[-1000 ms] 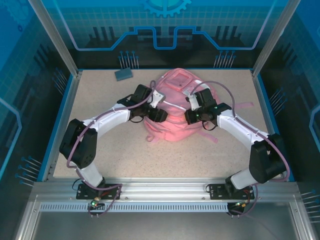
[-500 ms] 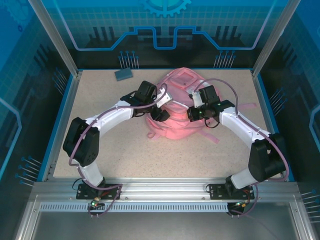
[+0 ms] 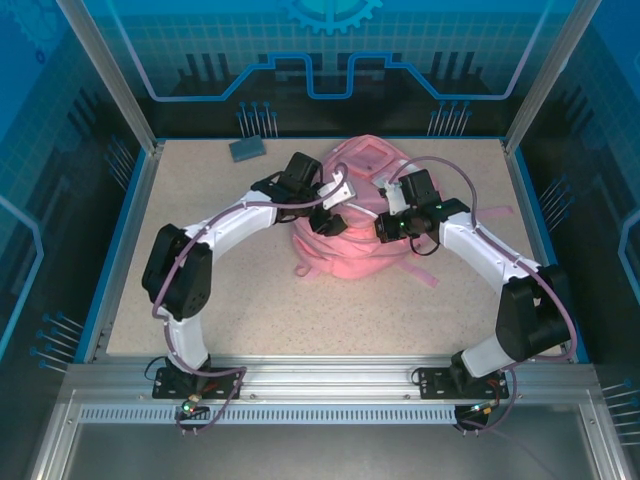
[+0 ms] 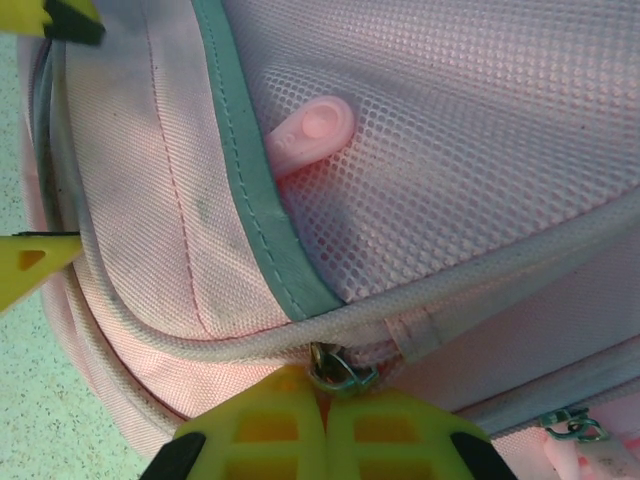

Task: Pack the student bag
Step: Zip the student bag at the top-center of the table, then unzip the student bag at the top-center of the table.

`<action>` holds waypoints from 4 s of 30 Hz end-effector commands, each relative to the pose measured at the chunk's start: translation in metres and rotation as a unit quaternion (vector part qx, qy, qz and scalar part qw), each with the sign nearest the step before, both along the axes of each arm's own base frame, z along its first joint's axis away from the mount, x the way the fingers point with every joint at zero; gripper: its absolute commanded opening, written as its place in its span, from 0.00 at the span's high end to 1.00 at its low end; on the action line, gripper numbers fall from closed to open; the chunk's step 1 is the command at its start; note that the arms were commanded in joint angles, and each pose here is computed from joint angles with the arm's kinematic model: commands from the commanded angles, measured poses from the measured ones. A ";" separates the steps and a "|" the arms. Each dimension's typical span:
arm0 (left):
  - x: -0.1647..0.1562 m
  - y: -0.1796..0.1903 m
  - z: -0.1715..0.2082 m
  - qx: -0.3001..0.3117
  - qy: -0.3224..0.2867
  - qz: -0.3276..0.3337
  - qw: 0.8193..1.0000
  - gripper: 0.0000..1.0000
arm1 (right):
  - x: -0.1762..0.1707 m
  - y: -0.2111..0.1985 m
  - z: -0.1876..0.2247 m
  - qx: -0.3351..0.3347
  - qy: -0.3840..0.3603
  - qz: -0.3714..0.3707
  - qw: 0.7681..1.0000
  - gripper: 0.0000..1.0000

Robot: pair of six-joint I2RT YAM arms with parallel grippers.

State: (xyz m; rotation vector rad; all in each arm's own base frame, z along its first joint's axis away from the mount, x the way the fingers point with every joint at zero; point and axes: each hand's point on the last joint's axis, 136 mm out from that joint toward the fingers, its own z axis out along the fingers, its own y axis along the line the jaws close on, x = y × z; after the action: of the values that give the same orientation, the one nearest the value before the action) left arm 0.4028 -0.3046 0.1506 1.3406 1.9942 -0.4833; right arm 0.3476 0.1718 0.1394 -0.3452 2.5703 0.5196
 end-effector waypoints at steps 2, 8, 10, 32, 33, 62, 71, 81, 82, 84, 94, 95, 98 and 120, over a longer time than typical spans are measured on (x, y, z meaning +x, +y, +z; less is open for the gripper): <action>-0.008 -0.016 -0.004 -0.013 0.024 -0.048 0.998 0.42 | -0.001 -0.003 0.010 0.014 0.007 -0.005 1.000 1.00; -0.003 -0.022 -0.010 -0.042 0.027 -0.022 0.999 0.80 | -0.013 0.007 0.009 0.034 0.018 0.018 0.999 1.00; 0.000 -0.026 -0.008 -0.057 0.024 -0.006 0.998 0.85 | -0.019 0.012 0.006 0.036 0.026 0.024 0.999 1.00; 0.012 0.014 0.046 -0.184 0.103 0.251 0.945 0.39 | -0.045 0.004 0.034 0.119 0.021 -0.080 0.989 0.44; 0.011 0.020 0.048 -0.189 0.110 0.279 0.935 0.36 | -0.042 -0.002 0.037 0.128 0.019 -0.099 0.987 0.40; -0.087 -0.066 0.001 -0.145 0.267 0.441 0.844 0.49 | 0.015 -0.038 0.011 0.230 0.107 -0.253 0.934 0.29; -0.069 -0.068 -0.011 -0.135 0.235 0.475 0.837 0.65 | 0.012 -0.027 0.012 0.242 0.110 -0.224 0.938 0.38; -0.057 -0.071 -0.021 -0.146 0.216 0.499 0.826 0.75 | 0.006 -0.009 0.017 0.264 0.111 -0.207 0.935 0.45; -0.056 -0.071 -0.020 -0.149 0.214 0.499 0.827 0.77 | 0.006 -0.007 0.017 0.264 0.112 -0.206 0.935 0.45; -0.054 -0.072 -0.019 -0.153 0.210 0.500 0.826 0.79 | 0.006 -0.002 0.016 0.268 0.116 -0.204 0.935 0.46; -0.047 -0.070 -0.020 -0.160 0.193 0.503 0.827 0.96 | 0.011 0.008 0.000 0.254 0.146 -0.224 0.929 0.51; -0.047 -0.068 -0.021 -0.158 0.188 0.504 0.828 1.00 | 0.011 0.008 -0.002 0.248 0.147 -0.227 0.930 0.53; -0.049 -0.065 -0.019 -0.153 0.180 0.499 0.834 1.00 | 0.012 0.008 -0.008 0.237 0.154 -0.236 0.930 0.61; -0.068 -0.017 0.008 -0.162 0.168 0.356 0.905 1.00 | 0.012 -0.036 0.005 0.167 0.102 -0.253 0.948 0.71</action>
State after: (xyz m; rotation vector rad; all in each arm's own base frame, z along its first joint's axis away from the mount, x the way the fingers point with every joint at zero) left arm 0.3343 -0.3197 0.1406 0.1428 2.4356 -0.6692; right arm 0.3609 0.1631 0.1370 0.4702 2.5771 0.9158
